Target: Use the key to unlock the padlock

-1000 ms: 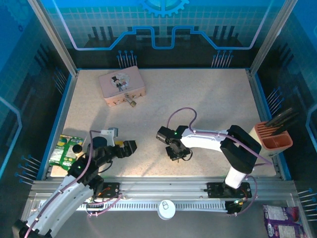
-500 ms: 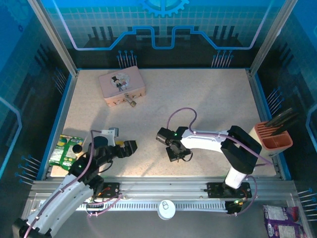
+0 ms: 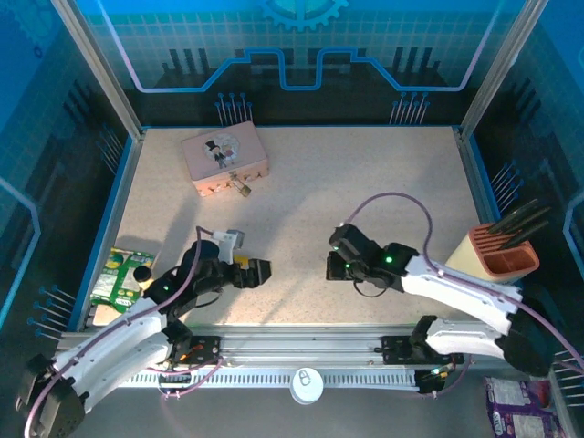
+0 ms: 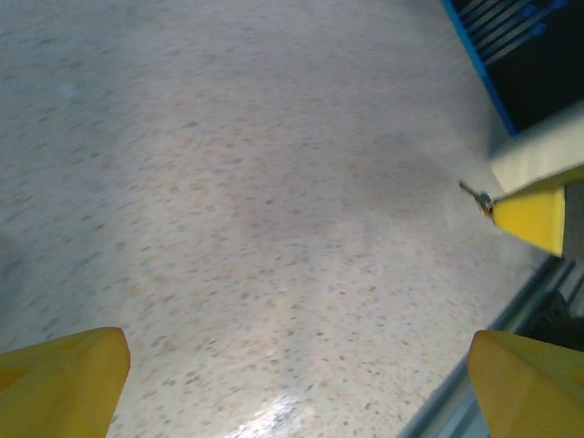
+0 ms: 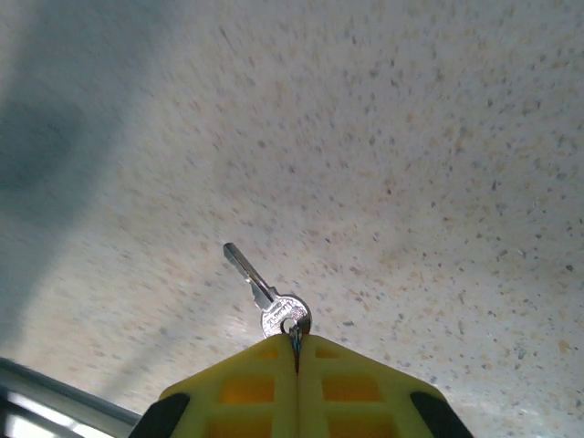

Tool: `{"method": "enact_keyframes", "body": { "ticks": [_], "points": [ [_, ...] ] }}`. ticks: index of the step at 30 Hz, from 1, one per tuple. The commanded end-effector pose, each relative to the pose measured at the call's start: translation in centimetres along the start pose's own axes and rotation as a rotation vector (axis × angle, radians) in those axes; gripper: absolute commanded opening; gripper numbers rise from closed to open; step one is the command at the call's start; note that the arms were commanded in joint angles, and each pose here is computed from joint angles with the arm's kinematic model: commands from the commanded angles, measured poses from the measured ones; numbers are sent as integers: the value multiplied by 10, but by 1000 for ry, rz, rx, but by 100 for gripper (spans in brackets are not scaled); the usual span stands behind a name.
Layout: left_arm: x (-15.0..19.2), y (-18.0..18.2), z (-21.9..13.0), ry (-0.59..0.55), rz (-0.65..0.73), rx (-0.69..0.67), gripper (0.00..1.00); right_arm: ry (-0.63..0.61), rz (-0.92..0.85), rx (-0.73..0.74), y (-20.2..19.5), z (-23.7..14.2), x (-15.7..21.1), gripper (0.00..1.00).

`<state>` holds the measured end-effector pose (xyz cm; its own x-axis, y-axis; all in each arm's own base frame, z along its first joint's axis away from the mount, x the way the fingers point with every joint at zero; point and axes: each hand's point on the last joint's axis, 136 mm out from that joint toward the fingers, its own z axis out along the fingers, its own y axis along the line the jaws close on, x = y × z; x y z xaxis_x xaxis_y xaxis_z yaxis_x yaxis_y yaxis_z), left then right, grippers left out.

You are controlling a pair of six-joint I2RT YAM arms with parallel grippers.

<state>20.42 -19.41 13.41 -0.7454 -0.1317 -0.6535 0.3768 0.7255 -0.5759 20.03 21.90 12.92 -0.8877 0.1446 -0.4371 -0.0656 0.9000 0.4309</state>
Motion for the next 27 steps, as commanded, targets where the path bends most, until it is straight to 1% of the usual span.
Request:
{"method": "enact_keyframes", "body": {
  "ticks": [1,3,5,8,10,12,16,20,27],
  "points": [
    [-28,-34,-3,-79,118,71,95,-145,132,-164,22,-25,-30,0],
    [-37,-48,-3,-78,113,103,93,-214,129,-255,35,-40,-42,0],
    [-49,-62,-1,-76,66,138,88,-283,101,-338,46,-52,-51,0],
    [-68,-86,1,-77,-39,211,77,-355,74,-411,54,-61,-57,0],
    [-78,-101,2,-83,-106,263,74,-383,56,-439,57,-63,-57,0],
    [-86,-116,1,-102,-137,312,72,-406,42,-463,61,-65,-56,0],
    [-91,-139,4,-105,-128,344,68,-453,23,-512,69,-73,-56,0],
    [-89,-147,11,-83,-117,333,62,-480,-13,-528,74,-81,-55,0],
    [-88,-161,18,-65,-118,346,50,-498,-46,-530,78,-81,-50,0]
  ]
}}
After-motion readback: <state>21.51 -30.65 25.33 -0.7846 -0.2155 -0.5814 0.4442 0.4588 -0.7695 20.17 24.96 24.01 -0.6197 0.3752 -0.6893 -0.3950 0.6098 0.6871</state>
